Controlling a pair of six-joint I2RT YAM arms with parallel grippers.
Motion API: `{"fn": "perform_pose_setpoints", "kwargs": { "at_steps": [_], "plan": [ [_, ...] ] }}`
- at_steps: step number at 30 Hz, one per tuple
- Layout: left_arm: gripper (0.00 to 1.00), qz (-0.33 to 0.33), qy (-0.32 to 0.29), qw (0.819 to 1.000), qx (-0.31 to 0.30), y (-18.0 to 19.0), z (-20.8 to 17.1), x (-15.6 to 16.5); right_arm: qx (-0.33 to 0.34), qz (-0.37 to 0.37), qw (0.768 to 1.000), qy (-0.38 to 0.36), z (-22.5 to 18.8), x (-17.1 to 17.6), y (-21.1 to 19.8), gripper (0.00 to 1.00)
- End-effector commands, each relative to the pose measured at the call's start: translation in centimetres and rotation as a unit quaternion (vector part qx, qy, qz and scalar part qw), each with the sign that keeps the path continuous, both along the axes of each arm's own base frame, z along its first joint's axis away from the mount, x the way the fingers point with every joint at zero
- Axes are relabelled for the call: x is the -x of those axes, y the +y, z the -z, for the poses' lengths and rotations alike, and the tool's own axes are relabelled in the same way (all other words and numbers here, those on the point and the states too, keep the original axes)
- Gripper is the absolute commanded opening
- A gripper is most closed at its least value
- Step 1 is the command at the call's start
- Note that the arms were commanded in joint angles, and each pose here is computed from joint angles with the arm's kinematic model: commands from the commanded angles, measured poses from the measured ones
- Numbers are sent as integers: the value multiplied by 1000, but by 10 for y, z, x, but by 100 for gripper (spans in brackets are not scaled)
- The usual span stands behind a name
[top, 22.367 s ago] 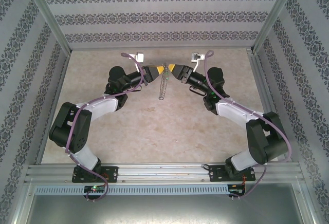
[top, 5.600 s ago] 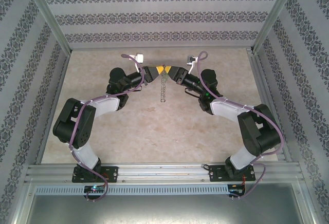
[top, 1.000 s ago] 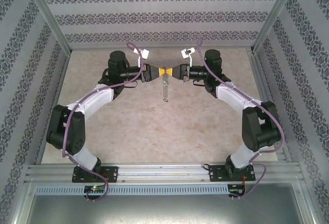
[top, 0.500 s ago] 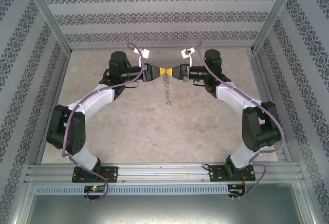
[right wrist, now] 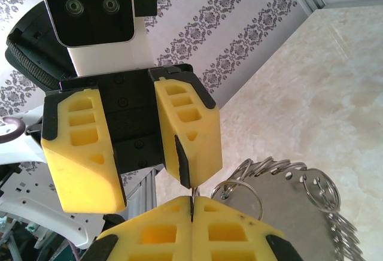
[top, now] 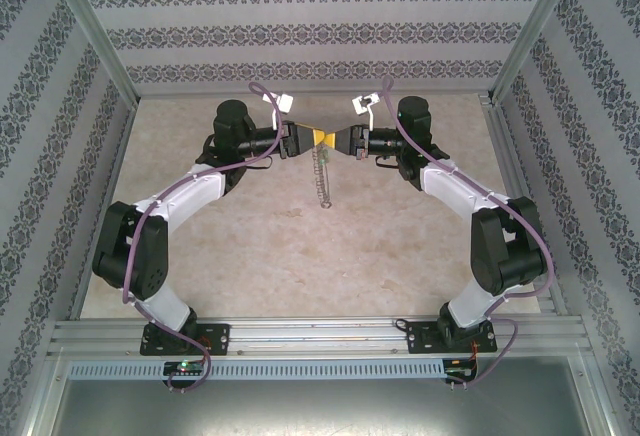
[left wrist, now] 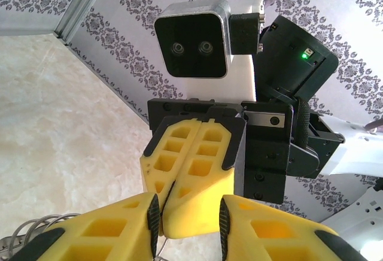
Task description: Put the keys on the keyring
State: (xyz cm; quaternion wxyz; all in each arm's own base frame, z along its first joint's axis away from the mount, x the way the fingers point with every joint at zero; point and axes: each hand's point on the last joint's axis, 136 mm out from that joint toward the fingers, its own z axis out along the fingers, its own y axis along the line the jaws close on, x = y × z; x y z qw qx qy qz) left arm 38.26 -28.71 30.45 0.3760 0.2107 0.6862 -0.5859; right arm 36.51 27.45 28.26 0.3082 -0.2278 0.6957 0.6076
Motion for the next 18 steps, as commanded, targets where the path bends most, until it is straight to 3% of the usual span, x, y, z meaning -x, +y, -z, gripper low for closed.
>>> {"fn": "perform_pose_setpoints", "kwargs": {
  "at_steps": [1, 10, 18],
  "plan": [
    [34, 31, 6, 999, 3, -11, 8, 10, -12, 6, 999, -51, -21, -3, -5, 0],
    [42, -24, -5, 1000, -15, -3, 10, 1, -11, 11, 999, -52, -21, 1, -12, 0],
    [41, -6, 0, 1000, 2, -7, 8, 3, -14, 13, 998, -53, -23, 0, -13, 0]
  ]
}}
